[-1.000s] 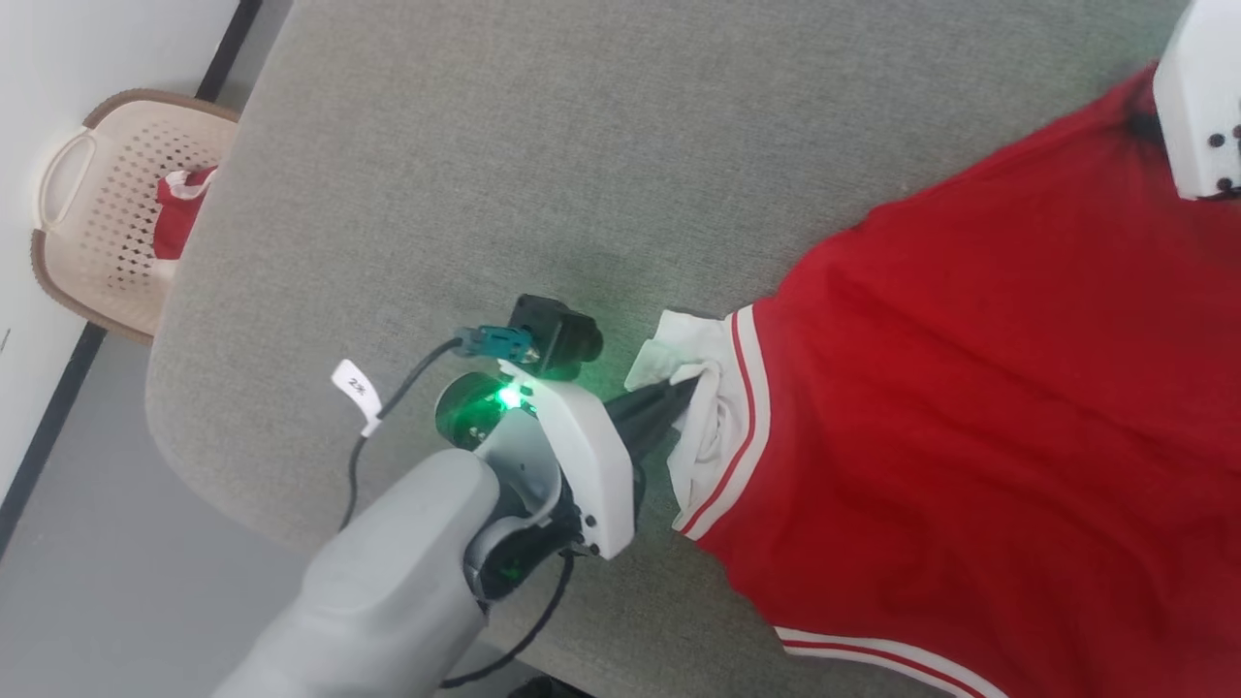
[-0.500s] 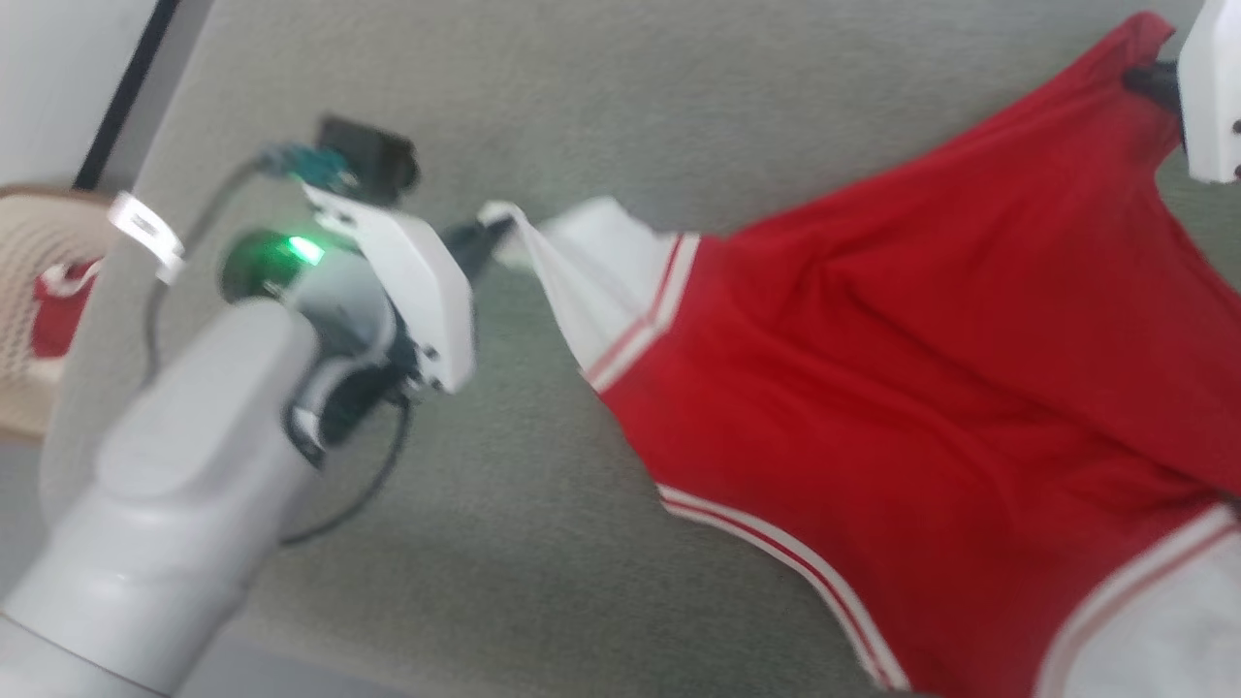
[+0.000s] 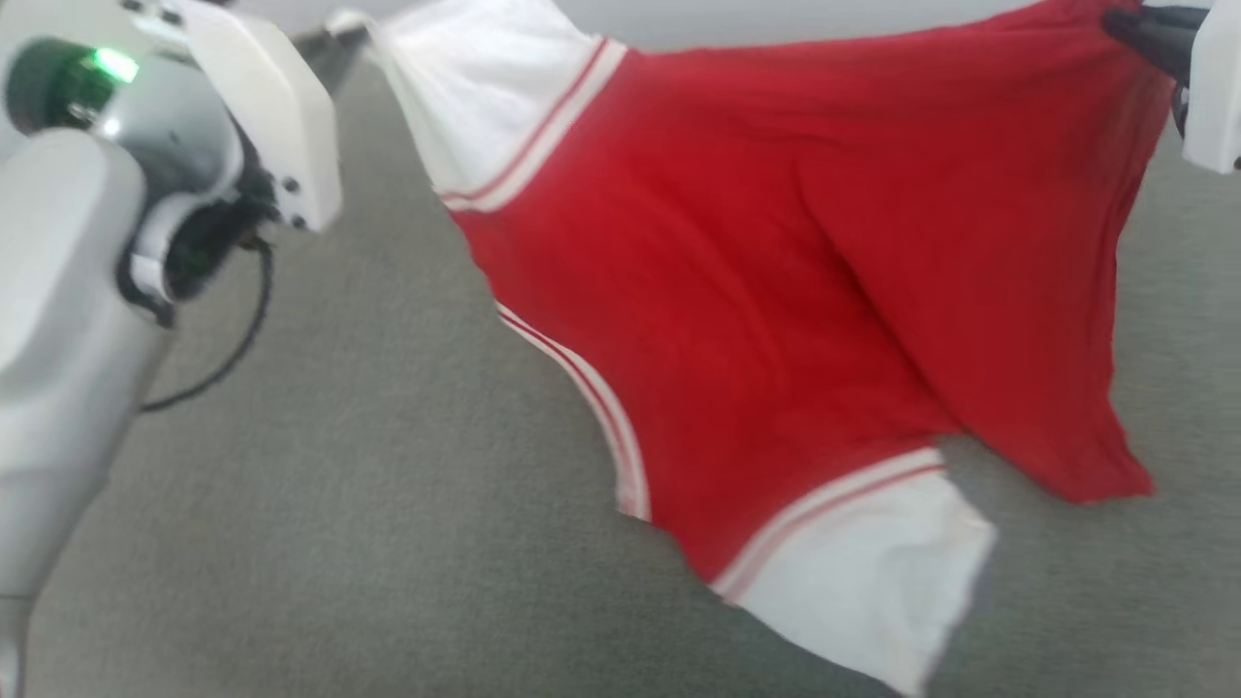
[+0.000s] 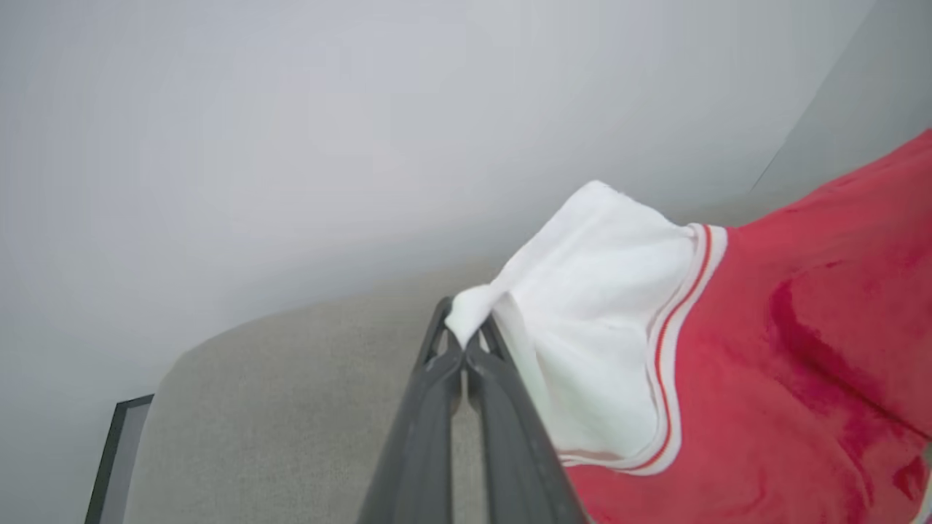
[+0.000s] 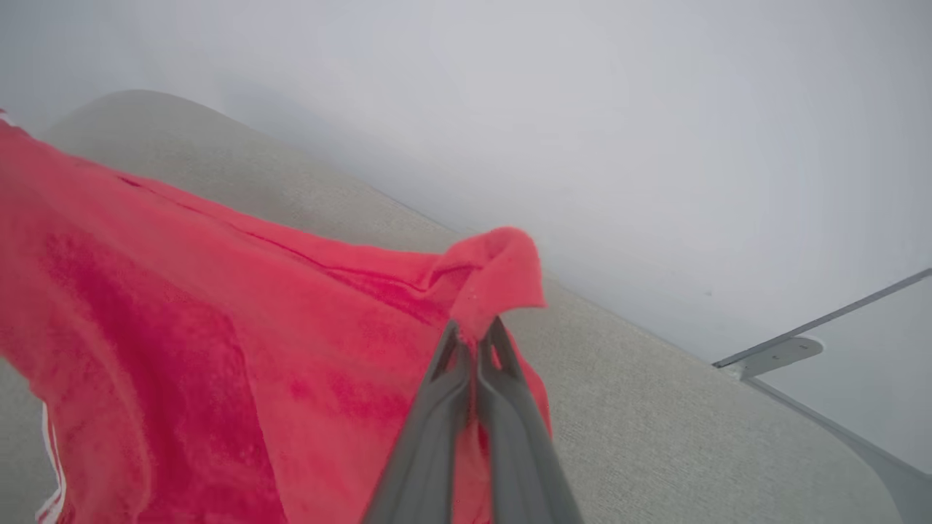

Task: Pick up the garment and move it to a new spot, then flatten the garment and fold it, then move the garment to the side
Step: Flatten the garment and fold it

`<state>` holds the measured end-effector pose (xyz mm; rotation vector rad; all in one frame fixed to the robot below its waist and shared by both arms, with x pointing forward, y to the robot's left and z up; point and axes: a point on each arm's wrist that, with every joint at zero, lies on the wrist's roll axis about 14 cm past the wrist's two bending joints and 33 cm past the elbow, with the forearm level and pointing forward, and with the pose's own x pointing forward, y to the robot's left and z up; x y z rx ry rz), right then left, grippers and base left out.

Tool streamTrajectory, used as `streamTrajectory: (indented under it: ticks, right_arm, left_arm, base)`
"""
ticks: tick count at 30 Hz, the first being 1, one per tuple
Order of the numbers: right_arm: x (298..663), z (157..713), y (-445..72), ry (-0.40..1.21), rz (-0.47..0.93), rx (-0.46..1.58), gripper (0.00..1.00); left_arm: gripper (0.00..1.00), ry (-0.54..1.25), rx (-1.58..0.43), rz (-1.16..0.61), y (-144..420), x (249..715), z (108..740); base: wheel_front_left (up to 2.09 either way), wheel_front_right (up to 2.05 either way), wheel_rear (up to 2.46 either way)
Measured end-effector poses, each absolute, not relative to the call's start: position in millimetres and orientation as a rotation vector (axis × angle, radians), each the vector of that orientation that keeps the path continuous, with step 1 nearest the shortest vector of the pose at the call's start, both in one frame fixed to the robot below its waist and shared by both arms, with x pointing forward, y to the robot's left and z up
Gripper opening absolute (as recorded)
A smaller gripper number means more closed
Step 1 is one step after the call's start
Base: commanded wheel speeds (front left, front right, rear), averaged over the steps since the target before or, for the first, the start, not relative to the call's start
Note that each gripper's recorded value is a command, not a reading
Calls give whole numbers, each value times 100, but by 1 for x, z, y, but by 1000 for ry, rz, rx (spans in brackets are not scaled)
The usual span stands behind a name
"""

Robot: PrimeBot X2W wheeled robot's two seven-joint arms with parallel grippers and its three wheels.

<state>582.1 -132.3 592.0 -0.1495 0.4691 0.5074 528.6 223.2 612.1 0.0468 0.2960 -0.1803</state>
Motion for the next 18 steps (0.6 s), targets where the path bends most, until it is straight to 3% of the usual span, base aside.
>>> streamTrajectory:
  ticks: [11,18]
  right_arm:
    - [529,677,-171,287,432,-162,0]
    - [511,697,-185,247,395,-150,0]
  left_arm:
    - [0,141,102,-226,200,521,712]
    - [0,106,111,-245,186,522,739]
  base:
    - [0,0,0]
    - [0,0,0]
